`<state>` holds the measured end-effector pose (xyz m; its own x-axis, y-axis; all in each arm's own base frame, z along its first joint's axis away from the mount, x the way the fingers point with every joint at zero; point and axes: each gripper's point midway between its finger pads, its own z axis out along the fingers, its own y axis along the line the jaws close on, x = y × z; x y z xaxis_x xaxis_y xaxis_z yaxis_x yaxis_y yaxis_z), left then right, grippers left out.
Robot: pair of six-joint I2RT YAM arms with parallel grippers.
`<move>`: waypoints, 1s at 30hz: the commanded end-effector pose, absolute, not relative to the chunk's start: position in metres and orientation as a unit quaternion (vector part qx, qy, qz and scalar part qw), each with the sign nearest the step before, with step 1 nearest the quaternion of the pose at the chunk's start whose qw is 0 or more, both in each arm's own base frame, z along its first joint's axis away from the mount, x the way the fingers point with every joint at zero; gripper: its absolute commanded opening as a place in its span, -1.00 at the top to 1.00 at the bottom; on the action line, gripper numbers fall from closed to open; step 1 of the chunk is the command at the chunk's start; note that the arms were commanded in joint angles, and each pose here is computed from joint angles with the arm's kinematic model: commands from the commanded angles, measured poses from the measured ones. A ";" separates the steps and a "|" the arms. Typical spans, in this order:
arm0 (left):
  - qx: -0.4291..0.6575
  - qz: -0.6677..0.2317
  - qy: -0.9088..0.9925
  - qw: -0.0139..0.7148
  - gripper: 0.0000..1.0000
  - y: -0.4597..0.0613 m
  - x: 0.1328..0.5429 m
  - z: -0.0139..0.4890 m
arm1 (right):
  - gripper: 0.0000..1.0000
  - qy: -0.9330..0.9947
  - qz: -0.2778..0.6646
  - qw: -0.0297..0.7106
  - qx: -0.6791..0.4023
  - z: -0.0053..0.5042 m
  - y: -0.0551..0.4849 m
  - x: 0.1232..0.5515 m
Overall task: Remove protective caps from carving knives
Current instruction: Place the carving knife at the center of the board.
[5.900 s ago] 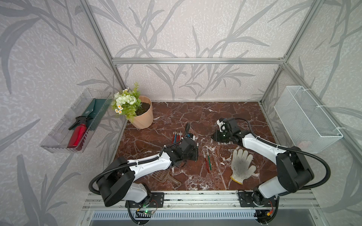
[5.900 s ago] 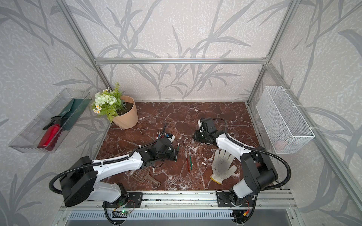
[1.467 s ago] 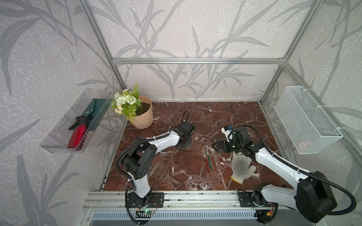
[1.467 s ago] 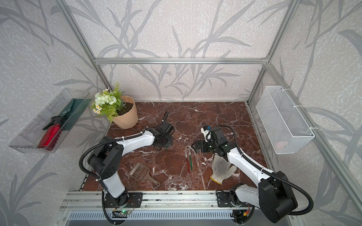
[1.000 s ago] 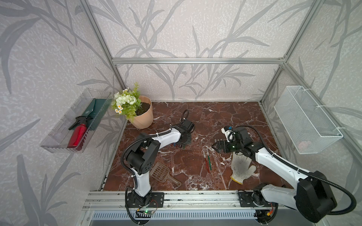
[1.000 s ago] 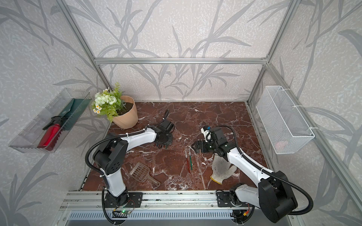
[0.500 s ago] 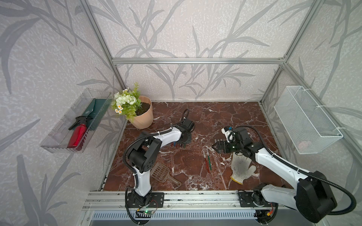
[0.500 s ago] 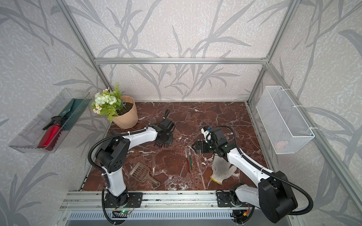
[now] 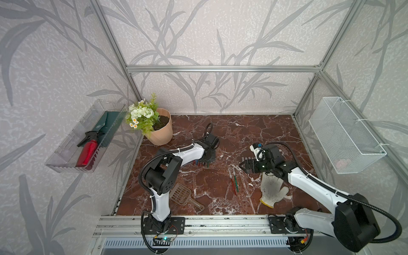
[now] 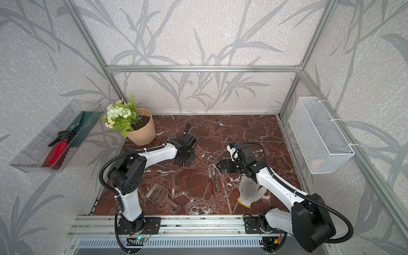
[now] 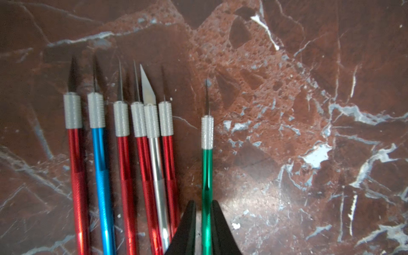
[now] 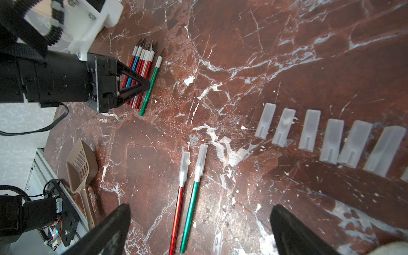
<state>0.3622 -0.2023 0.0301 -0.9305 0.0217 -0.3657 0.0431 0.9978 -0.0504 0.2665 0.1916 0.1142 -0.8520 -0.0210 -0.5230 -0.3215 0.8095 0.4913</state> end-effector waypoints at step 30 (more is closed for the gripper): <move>-0.059 -0.149 0.962 0.221 0.40 -0.307 0.204 0.079 | -0.98 0.921 0.279 0.254 -0.094 0.152 0.154 0.180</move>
<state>0.2008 -0.3056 0.0848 -0.9134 -0.1235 -0.3880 0.0057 0.9489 -0.3156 0.1905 0.1572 0.1590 -0.8326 -0.0306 -0.5530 -0.3333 0.8252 0.4561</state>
